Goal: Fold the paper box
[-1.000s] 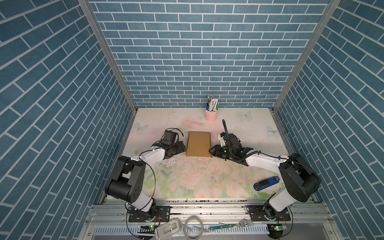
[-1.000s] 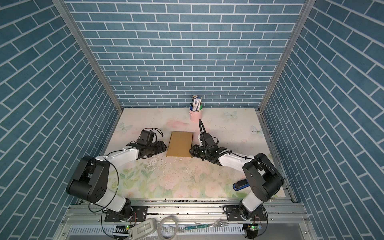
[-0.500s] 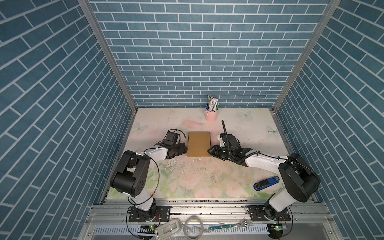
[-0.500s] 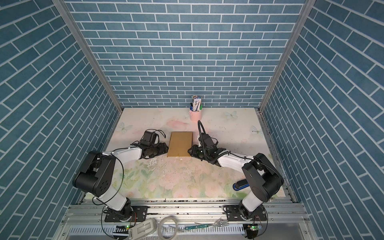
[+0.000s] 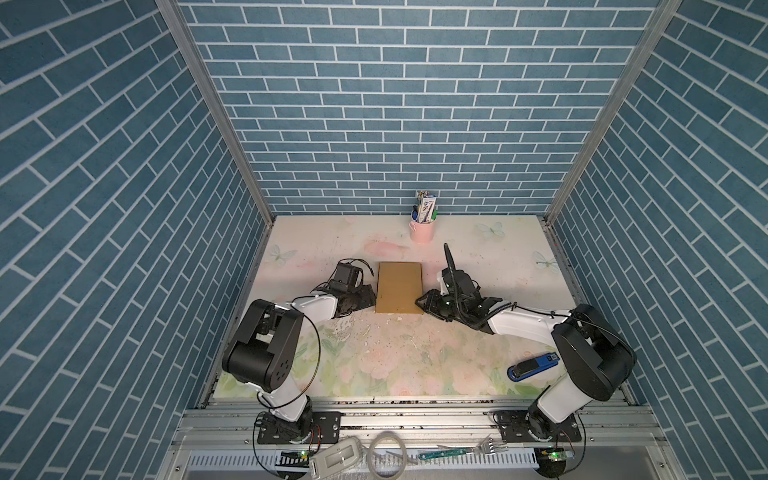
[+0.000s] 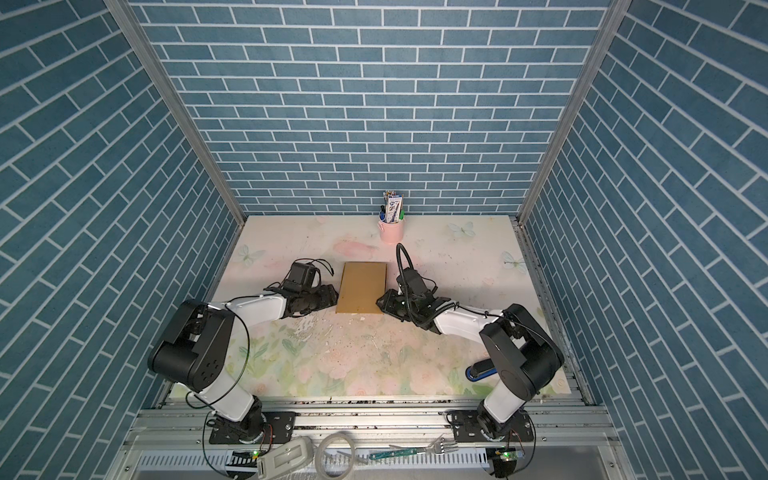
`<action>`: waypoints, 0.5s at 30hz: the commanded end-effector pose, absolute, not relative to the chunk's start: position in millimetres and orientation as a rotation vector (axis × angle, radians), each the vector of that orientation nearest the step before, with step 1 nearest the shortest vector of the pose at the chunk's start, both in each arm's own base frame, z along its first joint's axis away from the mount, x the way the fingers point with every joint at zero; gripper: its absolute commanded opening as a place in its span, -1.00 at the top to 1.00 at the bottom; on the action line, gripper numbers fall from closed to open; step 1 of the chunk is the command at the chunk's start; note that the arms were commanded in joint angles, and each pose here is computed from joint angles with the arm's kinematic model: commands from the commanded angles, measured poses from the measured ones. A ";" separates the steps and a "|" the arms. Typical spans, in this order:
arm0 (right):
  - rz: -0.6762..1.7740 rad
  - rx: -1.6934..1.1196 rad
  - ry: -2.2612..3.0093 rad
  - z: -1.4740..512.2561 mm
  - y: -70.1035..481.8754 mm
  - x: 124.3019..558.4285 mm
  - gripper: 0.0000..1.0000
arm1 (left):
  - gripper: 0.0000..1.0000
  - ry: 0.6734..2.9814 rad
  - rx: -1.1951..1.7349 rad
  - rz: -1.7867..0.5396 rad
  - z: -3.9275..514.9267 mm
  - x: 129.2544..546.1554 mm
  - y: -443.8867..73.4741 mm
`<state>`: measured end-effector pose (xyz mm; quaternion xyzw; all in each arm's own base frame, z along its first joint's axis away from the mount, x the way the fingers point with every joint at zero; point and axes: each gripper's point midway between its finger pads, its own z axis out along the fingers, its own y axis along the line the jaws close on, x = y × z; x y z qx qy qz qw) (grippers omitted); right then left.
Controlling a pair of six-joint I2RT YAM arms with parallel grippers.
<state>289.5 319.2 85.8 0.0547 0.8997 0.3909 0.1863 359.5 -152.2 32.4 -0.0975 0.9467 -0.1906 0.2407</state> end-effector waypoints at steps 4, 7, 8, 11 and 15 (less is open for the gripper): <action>1.069 0.085 2.550 73.2 322.4 286.0 0.37 | -0.48 2.676 -0.203 -0.568 20.0 331.5 -164.9; 1.055 0.049 2.547 70.6 323.0 286.8 0.38 | -0.48 2.676 -0.198 -0.572 21.4 328.4 -164.8; 1.060 0.038 2.541 69.8 324.1 287.1 0.38 | -0.47 2.677 -0.196 -0.572 21.2 327.3 -164.9; 1.078 0.022 2.527 67.4 327.4 289.0 0.39 | -0.48 2.678 -0.191 -0.573 21.2 324.7 -166.0; 1.084 0.007 2.511 63.8 328.3 291.7 0.41 | -0.48 2.681 -0.181 -0.576 20.8 322.5 -168.2</action>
